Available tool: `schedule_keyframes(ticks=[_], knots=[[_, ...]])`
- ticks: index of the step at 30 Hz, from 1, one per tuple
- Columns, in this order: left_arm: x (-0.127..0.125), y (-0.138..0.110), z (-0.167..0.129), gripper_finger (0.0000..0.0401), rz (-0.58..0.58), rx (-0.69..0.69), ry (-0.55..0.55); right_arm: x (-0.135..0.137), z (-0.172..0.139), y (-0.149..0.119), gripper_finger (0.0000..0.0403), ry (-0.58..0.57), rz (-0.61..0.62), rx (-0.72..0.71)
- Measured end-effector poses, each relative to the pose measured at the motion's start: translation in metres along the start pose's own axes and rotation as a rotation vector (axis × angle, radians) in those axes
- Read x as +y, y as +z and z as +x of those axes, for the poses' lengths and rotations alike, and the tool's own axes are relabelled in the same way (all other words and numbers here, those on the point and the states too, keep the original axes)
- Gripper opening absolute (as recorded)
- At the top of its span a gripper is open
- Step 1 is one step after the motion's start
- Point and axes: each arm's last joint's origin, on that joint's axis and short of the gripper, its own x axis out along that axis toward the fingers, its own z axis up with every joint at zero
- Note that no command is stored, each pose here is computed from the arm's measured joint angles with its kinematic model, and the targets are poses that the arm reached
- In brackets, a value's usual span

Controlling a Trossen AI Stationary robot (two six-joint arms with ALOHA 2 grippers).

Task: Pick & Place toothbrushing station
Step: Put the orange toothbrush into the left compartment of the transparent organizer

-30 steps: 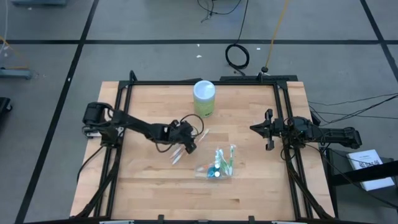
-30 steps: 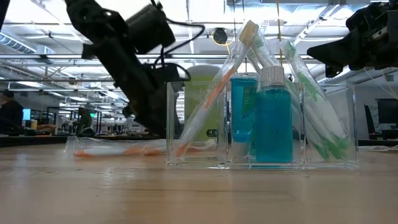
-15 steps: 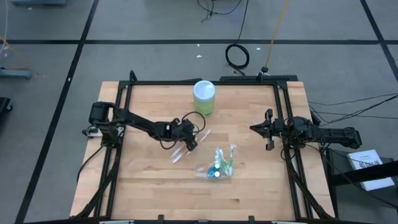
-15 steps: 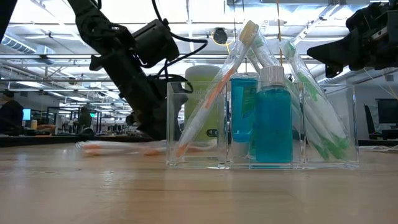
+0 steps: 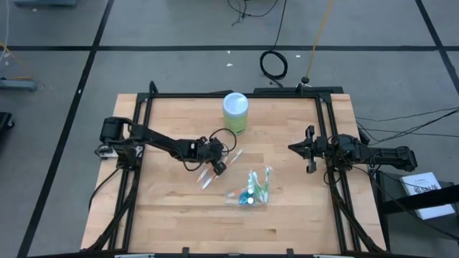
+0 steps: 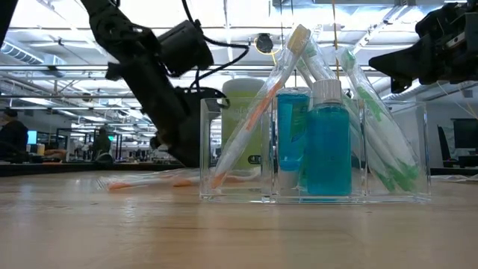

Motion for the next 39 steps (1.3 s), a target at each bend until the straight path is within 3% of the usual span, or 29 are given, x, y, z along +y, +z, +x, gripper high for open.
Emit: schedule_keyframes(ticks=[8, 12, 15, 21, 27, 32, 36, 39], knots=[[-0.015, 0.029, -0.068, 0.0, 0.069, -0.214, -0.142, 0.0, 0.0, 0.0, 0.0008, 0.0, 0.0, 0.001], [-0.022, 0.032, -0.106, 0.0, 0.099, -0.273, -0.213, 0.0, 0.0, 0.0, 0.0008, 0.0, 0.0, 0.001], [-0.027, 0.027, -0.117, 0.0002, 0.123, -0.269, -0.234, 0.0, 0.0, 0.0, 0.0007, 0.0, 0.0, 0.001], [-0.022, 0.019, -0.118, 0.0017, 0.074, -0.246, -0.093, 0.0, 0.0, 0.0, 0.0008, 0.0, 0.0, 0.001], [-0.028, 0.026, -0.16, 0.0006, 0.188, -0.395, -0.21, 0.0, 0.0, 0.0, 0.0008, 0.0, 0.0, -0.001], [-0.011, 0.015, -0.144, 0.0013, 0.06, -0.195, -0.115, 0.0, 0.0, 0.0, 0.0007, 0.0, 0.0, 0.0], [-0.003, -0.007, -0.116, 0.0046, -0.013, 0.042, 0.033, 0.0, 0.0, 0.0, 0.0008, 0.0, 0.0, 0.0], [-0.006, -0.018, -0.096, 0.0081, -0.082, 0.139, 0.086, 0.0, 0.0, 0.001, 0.0009, 0.0, 0.0, -0.006]])
